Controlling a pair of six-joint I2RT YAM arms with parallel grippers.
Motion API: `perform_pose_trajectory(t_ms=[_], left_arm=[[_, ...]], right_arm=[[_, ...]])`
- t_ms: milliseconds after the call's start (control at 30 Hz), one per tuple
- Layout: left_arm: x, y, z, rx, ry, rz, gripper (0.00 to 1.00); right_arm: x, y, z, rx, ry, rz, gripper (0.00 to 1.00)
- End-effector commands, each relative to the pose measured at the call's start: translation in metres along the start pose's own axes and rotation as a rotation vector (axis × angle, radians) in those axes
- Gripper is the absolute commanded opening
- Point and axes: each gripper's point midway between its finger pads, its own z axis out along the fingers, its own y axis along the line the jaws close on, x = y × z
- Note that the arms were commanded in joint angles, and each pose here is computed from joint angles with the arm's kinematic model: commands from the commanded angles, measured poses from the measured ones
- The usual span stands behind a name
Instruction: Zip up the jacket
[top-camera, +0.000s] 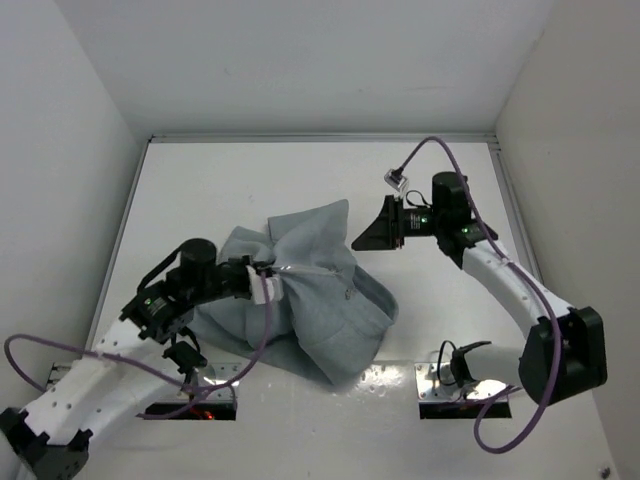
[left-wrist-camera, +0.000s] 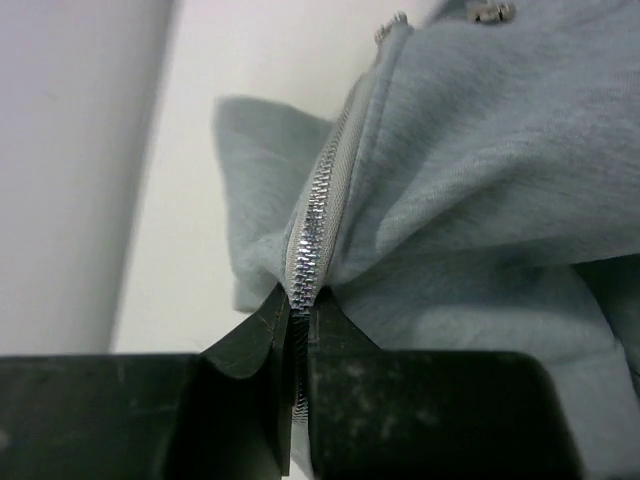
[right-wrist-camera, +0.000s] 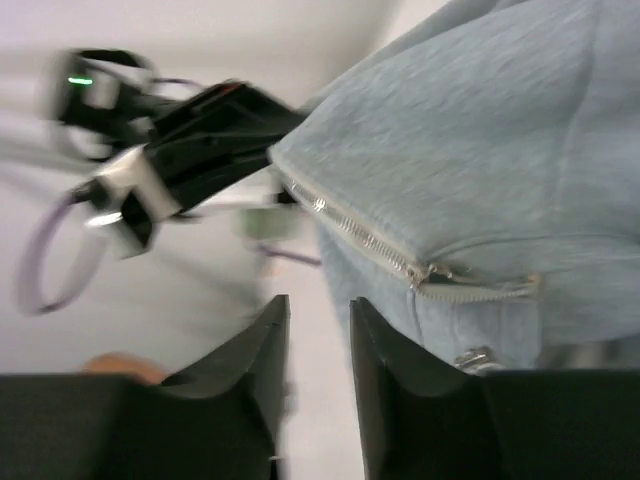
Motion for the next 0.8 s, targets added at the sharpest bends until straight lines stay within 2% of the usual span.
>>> perform_pose_trajectory(t_ms=[0,33,100,233,267,300,333,367,400,433,467,500,567,633,667,700,767], left_arm=[[0.045,-0.035,0.005,0.201,0.241,-0.128,0.0],[0.057,-0.049,0.005,0.267,0.294,-0.141,0.0],[0.078,-0.08,-0.001,0.439,0.393,-0.16,0.0],[0.103,-0.118,-0.019,0.615,0.465,-0.111,0.02],[0.108,-0.127,-0.026,0.635,0.467,-0.094,0.08],[0.107,-0.13,-0.029,0.651,0.442,-0.054,0.17],[0.1,-0.128,-0.029,0.631,0.404,-0.048,0.26],[0.088,-0.116,-0.03,0.549,0.351,-0.032,0.3],[0.075,-0.103,-0.028,0.459,0.322,-0.085,0.35],[0.057,-0.076,-0.017,0.328,0.241,-0.089,0.48],[0.036,-0.052,-0.016,0.228,0.173,-0.098,0.77],[0.017,-0.038,-0.015,0.152,0.108,-0.168,0.86],[-0.024,-0.008,-0.012,0.061,-0.058,-0.16,0.99],[-0.05,0.006,-0.011,0.059,-0.133,-0.201,0.99],[-0.048,0.016,0.003,0.057,-0.112,-0.254,0.99],[-0.058,0.03,0.007,0.04,-0.117,-0.291,0.94],[-0.052,0.032,0.025,0.074,-0.078,-0.35,0.87]], right_arm=[[0.041,-0.035,-0.024,0.353,0.212,-0.274,0.4],[0.042,-0.045,-0.028,0.427,0.22,-0.292,0.44],[0.037,-0.048,-0.03,0.447,0.245,-0.349,0.47],[0.044,-0.056,-0.028,0.484,0.31,-0.359,0.36],[0.052,-0.057,-0.026,0.478,0.339,-0.364,0.36],[0.065,-0.063,-0.025,0.485,0.377,-0.362,0.25],[0.075,-0.06,-0.024,0.477,0.399,-0.377,0.19],[0.09,-0.069,-0.027,0.485,0.432,-0.358,0.15],[0.106,-0.076,-0.029,0.489,0.467,-0.339,0.12],[0.112,-0.073,-0.031,0.482,0.467,-0.365,0.12],[0.12,-0.077,-0.033,0.491,0.476,-0.345,0.12],[0.132,-0.086,-0.037,0.495,0.483,-0.329,0.24],[0.137,-0.09,-0.039,0.508,0.485,-0.321,0.43],[0.139,-0.102,-0.04,0.573,0.482,-0.317,0.53],[0.135,-0.107,-0.038,0.589,0.47,-0.313,0.53],[0.135,-0.108,-0.036,0.608,0.451,-0.266,0.53],[0.123,-0.121,-0.03,0.652,0.414,-0.245,0.51]])
